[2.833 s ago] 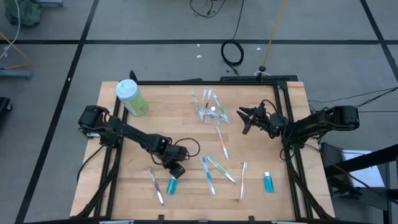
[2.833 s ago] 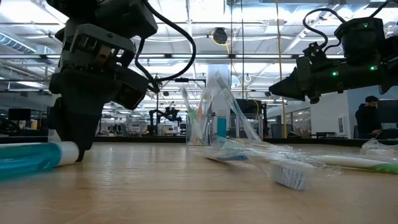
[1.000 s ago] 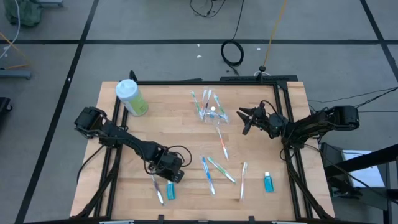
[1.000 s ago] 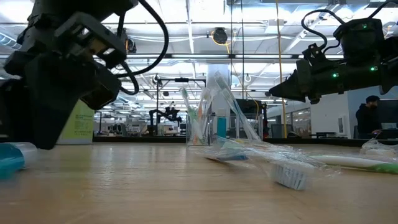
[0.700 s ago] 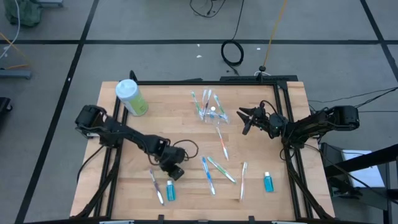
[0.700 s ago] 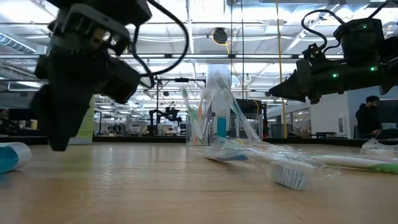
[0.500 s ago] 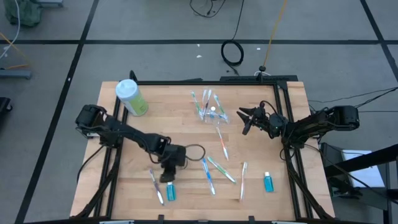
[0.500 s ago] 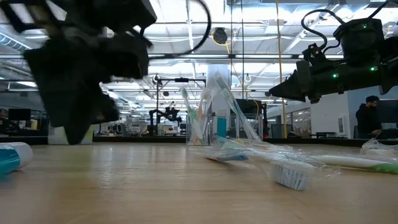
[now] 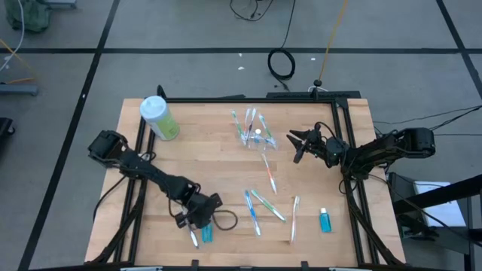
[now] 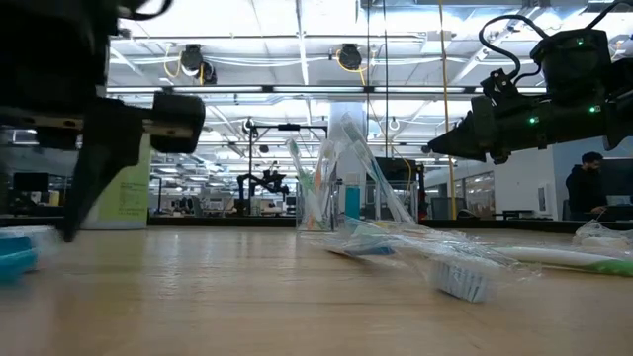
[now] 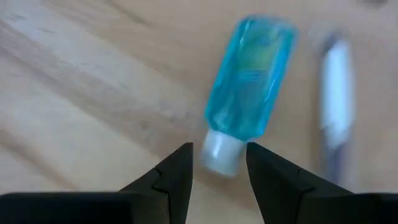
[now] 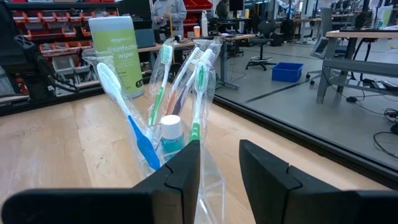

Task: Pick & Place toothbrushing station
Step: Put the left blue mouthwash into the transparent organizer

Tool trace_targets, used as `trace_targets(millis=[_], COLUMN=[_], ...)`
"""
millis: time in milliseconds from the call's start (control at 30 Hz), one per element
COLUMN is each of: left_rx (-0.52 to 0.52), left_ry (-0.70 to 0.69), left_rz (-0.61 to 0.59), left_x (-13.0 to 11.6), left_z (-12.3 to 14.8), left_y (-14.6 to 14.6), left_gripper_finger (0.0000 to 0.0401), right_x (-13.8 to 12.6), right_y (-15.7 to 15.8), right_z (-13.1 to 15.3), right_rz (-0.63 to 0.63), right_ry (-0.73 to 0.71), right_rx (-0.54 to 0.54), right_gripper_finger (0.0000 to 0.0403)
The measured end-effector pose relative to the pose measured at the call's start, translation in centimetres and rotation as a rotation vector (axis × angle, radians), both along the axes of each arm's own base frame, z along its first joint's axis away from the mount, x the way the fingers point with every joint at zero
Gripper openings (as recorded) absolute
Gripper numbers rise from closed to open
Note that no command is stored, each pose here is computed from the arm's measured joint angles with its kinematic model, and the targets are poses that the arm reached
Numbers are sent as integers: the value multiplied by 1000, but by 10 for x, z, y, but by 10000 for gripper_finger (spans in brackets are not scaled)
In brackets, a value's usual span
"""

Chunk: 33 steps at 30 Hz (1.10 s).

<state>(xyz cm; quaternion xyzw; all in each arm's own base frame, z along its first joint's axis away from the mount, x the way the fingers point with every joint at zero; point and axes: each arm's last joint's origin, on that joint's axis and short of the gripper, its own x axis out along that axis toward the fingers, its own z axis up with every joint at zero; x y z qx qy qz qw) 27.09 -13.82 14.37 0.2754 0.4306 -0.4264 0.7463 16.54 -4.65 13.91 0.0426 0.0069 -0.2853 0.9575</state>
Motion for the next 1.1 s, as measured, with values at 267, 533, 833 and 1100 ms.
trace_targets(millis=[267, 533, 833, 1100], left_rx=[198, 320, 444, 234], left_ry=[-112, -202, -274, -194], left_rz=[-138, -295, -454, 65], left_x=[-6, -5, -5, 23], left_z=[-1, -1, -1, 48], left_y=[-8, -6, -8, -19], left_gripper_finger=[154, 154, 154, 154], right_x=[0, 0, 0, 0], right_y=[0, 0, 0, 0], right_z=[0, 0, 0, 0], right_rz=[-1, -1, -1, -1], right_ry=[0, 3, 4, 4], right_rx=[0, -5, -6, -6], right_gripper_finger=[105, 105, 105, 105])
